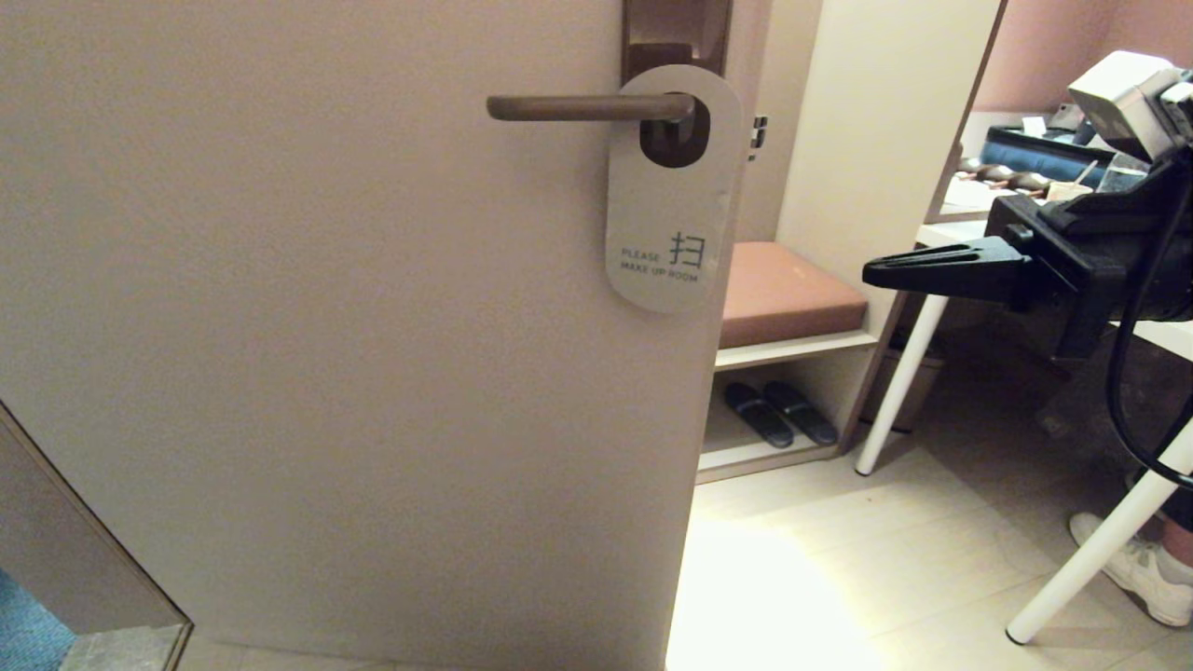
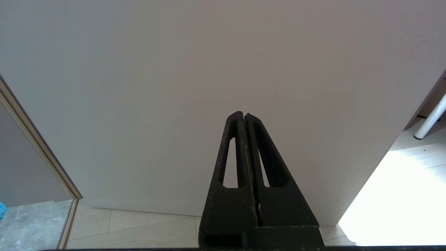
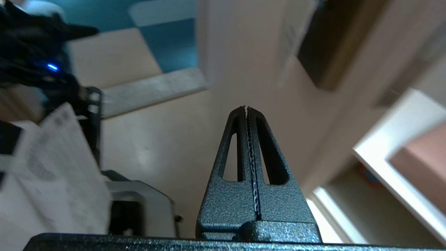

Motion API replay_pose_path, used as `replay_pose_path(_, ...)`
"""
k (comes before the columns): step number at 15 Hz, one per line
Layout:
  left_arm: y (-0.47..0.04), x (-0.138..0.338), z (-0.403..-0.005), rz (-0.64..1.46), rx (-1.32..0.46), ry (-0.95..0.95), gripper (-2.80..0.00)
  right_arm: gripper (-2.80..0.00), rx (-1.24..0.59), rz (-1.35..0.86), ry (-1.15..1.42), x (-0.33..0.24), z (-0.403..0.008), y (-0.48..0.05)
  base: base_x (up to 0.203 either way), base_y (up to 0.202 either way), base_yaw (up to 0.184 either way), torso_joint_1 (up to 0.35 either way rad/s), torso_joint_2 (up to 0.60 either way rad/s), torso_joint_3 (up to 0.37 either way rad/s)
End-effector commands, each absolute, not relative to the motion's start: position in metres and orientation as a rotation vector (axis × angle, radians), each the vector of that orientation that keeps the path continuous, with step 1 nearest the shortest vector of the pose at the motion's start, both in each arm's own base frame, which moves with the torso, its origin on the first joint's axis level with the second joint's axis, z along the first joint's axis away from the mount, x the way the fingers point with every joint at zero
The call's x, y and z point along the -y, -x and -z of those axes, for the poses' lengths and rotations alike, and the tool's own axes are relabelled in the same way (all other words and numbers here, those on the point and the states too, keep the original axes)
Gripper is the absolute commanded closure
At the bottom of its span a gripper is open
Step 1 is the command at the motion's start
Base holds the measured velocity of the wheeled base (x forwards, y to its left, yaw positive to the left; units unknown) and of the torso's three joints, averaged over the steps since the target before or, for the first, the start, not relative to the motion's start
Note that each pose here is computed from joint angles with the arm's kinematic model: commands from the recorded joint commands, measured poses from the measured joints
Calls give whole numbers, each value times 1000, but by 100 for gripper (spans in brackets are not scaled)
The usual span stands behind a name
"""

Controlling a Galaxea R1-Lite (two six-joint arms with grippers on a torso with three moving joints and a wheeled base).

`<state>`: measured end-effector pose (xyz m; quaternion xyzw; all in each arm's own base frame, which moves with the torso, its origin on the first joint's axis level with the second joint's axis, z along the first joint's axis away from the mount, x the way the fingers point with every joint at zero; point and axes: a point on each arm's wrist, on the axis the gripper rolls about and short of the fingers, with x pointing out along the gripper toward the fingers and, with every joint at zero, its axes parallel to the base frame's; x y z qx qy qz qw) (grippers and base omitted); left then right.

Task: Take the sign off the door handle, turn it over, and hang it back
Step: Take down the sign

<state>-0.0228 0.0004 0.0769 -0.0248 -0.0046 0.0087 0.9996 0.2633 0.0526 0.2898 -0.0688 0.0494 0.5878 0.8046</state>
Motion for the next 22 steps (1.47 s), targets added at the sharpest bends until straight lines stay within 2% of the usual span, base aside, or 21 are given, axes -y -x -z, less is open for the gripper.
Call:
replay_pose_path(1, 23, 0, -77, -18, 10, 49, 0, 0, -118, -1289, 130, -61, -289, -271, 0, 0, 0, 0, 0, 0)
replay_pose_path(2, 23, 0, -77, -18, 10, 51, 0, 0, -123, -1291, 123, -62, -289, -275, 0, 0, 0, 0, 0, 0)
replay_pose_path(3, 23, 0, -77, -18, 10, 51, 0, -280, -125, -1292, 120, -63, -289, -281, 0, 0, 0, 0, 0, 0)
replay_pose_path(11, 23, 0, -77, -18, 10, 49, 0, -280, -138, -1360, 119, -87, -283, -292, 0, 0, 0, 0, 0, 0)
replay_pose_path(22, 23, 0, -77, -18, 10, 51, 0, -280, -106, -1367, 115, -92, -292, -309, 0, 0, 0, 0, 0, 0)
